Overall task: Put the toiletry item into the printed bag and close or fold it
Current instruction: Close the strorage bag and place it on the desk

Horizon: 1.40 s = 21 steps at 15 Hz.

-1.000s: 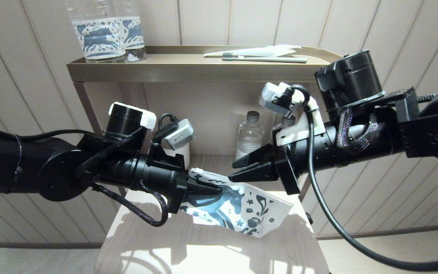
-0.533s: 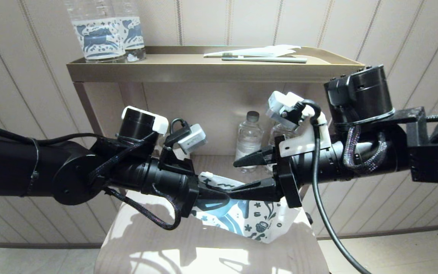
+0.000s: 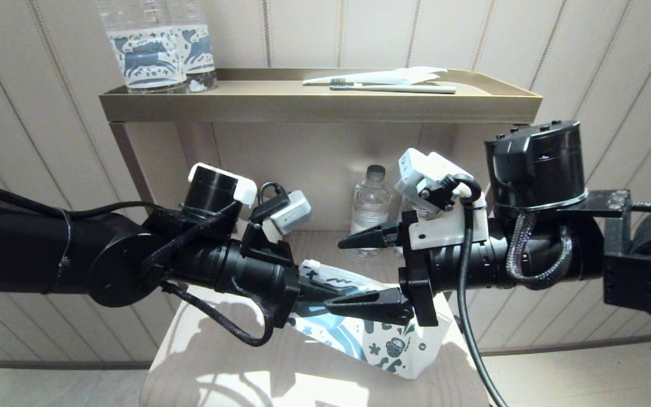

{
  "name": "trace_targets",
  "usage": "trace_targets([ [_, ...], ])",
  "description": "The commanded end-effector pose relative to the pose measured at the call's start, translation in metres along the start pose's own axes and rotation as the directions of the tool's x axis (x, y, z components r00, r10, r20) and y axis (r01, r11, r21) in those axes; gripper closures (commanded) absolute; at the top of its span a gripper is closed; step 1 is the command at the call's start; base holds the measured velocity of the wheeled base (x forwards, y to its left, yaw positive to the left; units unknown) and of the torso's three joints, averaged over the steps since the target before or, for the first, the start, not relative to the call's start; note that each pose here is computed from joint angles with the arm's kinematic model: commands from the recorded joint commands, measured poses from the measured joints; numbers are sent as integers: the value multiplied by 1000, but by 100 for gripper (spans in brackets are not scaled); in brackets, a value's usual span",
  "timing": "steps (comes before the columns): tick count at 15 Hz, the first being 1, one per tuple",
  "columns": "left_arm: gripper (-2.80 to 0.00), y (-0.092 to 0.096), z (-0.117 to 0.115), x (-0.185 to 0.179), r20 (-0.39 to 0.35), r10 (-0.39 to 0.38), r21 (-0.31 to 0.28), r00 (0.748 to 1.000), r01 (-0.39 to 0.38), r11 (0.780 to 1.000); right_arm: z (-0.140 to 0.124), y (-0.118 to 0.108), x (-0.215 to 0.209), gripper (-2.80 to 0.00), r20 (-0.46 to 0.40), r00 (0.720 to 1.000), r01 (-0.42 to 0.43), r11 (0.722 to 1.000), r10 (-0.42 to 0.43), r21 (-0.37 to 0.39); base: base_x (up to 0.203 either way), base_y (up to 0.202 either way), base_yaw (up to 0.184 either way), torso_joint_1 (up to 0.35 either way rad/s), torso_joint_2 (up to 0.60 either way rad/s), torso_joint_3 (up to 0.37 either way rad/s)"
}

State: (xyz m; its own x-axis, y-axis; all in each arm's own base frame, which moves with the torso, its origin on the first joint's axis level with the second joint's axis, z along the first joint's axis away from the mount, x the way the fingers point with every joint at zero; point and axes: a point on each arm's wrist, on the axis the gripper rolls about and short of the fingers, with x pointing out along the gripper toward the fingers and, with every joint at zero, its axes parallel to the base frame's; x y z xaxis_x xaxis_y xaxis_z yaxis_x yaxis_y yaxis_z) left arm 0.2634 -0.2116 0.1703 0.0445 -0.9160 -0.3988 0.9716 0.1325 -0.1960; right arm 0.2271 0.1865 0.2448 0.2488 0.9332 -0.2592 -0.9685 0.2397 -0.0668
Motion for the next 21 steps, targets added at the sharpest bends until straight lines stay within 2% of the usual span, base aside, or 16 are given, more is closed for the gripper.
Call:
trace_targets([
  [1, 0, -3, 0, 3, -4, -16, 3, 1000, 16, 1000, -3, 0, 4, -280, -5, 1000, -12, 1000, 12, 4, 0, 0, 0, 0, 0, 0],
  [11, 0, -5, -3, 5, -9, -24, 8, 1000, 24, 1000, -8, -13, 20, -280, -22, 1000, -22, 999, 23, 26, 0, 0, 0, 0, 0, 0],
  [16, 0, -4, -7, 7, -18, -39, 26, 999, 40, 999, -10, -13, 22, -280, 6, 989, -151, 988, 151, 32, 0, 0, 0, 0, 0, 0],
  [21, 0, -4, -9, 7, -22, -39, 34, 999, 39, 999, -17, -17, 26, -280, -8, 989, -150, 988, 151, 32, 0, 0, 0, 0, 0, 0],
])
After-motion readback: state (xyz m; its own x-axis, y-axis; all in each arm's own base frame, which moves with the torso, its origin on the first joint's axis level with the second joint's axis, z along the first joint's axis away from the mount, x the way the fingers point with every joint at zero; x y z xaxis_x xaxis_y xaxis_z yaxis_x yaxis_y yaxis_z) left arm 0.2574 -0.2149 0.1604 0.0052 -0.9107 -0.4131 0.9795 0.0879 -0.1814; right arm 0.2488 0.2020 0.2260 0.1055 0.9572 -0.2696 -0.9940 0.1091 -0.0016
